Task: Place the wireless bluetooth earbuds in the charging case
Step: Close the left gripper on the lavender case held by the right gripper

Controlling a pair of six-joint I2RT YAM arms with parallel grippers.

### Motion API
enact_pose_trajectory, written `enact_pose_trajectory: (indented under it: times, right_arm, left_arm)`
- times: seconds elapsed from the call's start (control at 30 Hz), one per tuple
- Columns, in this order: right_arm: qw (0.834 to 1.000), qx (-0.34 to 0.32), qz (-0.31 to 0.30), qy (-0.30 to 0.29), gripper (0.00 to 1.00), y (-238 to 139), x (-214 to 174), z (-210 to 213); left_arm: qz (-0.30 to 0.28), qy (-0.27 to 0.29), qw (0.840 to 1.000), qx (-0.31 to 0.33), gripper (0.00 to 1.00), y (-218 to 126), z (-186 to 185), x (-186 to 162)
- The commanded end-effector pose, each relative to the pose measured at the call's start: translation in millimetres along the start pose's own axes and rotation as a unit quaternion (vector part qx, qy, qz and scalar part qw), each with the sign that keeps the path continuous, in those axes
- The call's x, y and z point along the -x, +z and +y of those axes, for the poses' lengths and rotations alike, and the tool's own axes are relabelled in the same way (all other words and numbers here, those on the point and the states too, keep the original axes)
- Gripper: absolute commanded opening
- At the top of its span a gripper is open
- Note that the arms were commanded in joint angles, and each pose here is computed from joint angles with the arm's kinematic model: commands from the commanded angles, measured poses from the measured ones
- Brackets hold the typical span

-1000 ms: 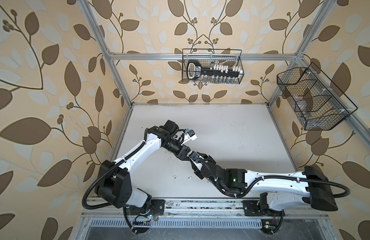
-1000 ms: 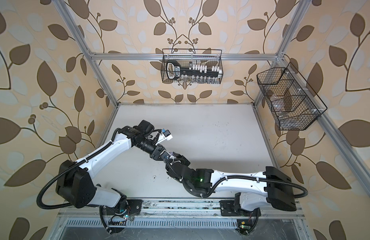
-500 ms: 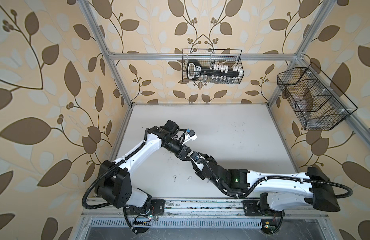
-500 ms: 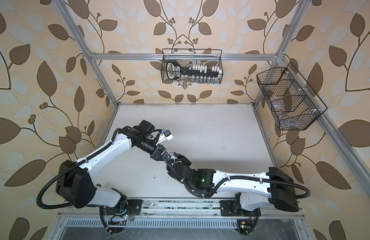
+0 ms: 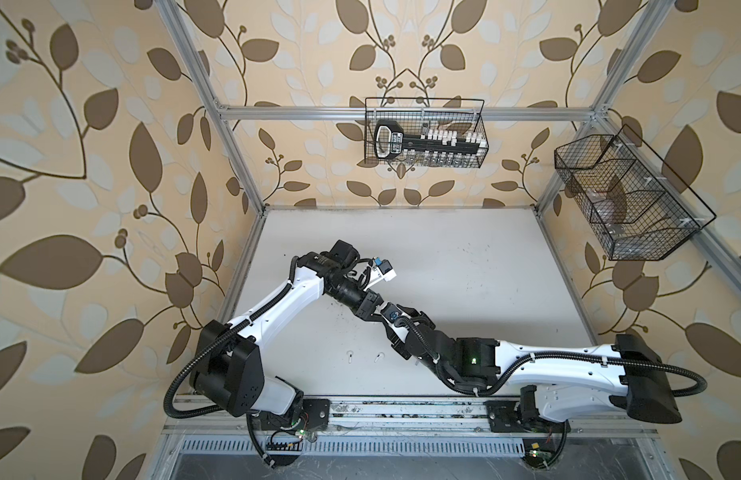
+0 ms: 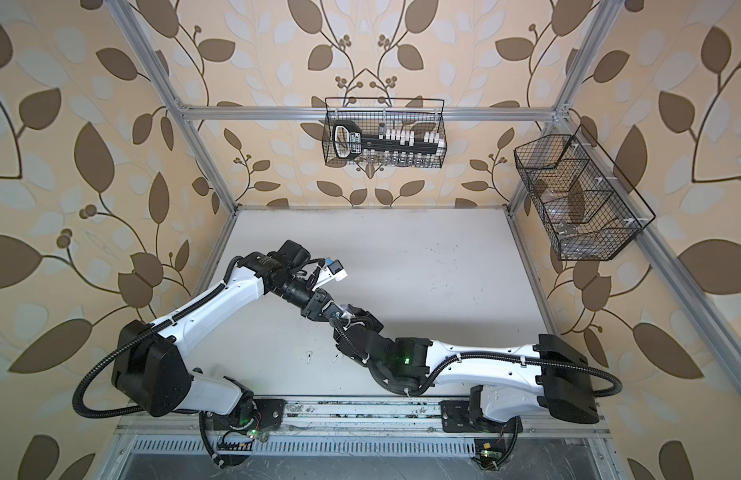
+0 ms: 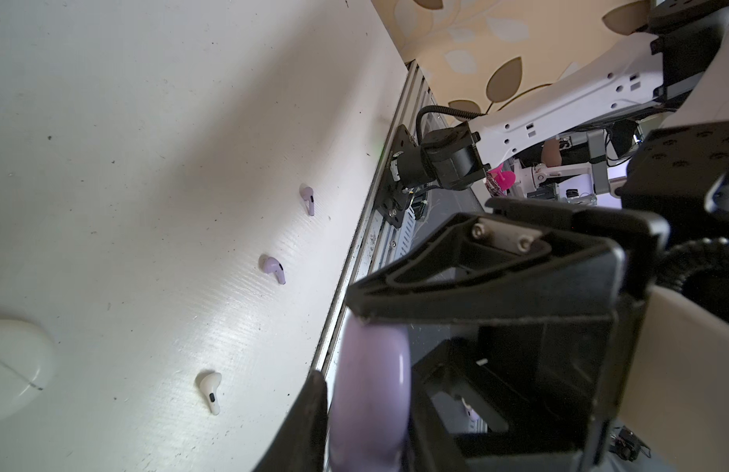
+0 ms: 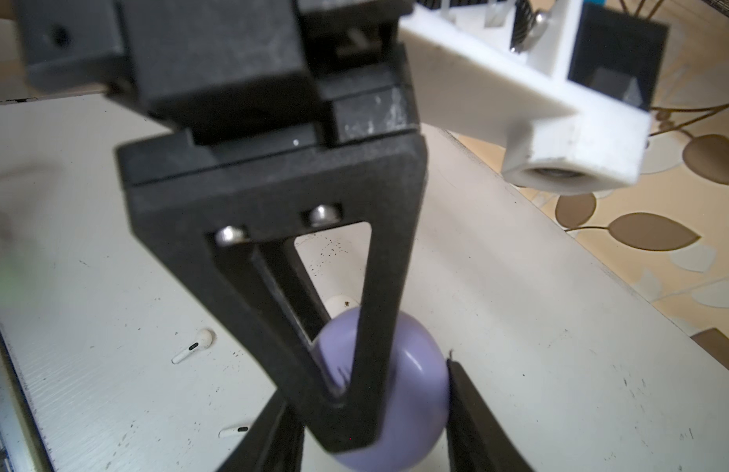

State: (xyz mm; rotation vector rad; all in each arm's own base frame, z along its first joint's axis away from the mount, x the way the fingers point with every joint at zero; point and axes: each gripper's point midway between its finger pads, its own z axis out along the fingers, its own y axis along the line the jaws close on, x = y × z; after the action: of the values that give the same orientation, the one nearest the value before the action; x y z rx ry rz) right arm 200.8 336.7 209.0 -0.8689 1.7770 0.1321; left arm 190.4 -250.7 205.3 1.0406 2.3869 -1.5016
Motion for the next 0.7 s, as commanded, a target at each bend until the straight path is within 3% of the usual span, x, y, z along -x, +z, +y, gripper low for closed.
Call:
enact_pose_trajectory:
  times: [0.0,0.3,0.5,0.67]
  right_arm:
    - [1.0,-0.001,-0.019,0.008,0.33,-4.9,15.0,-1.5]
    - [1.0,0.001,-0.018,0.007,0.33,-2.8,15.0,-0.1]
    - [1.0,0.001,-0.015,0.004,0.34,-1.4,12.8,0.0]
    - [1.0,-0.003,-0.011,0.004,0.51,0.1,10.6,-1.7]
  left_arm:
    - [-0.003,0.023,1.0,-0.003,0.28,-4.9,-11.5,4.3]
    - [-0.001,0.025,1.0,-0.011,0.2,-5.5,-15.3,3.1]
    - [0.001,0.028,0.999,-0.018,0.06,-6.0,-18.5,1.8]
    - [0.0,0.031,0.999,-0.02,0.03,-6.1,-19.3,1.8]
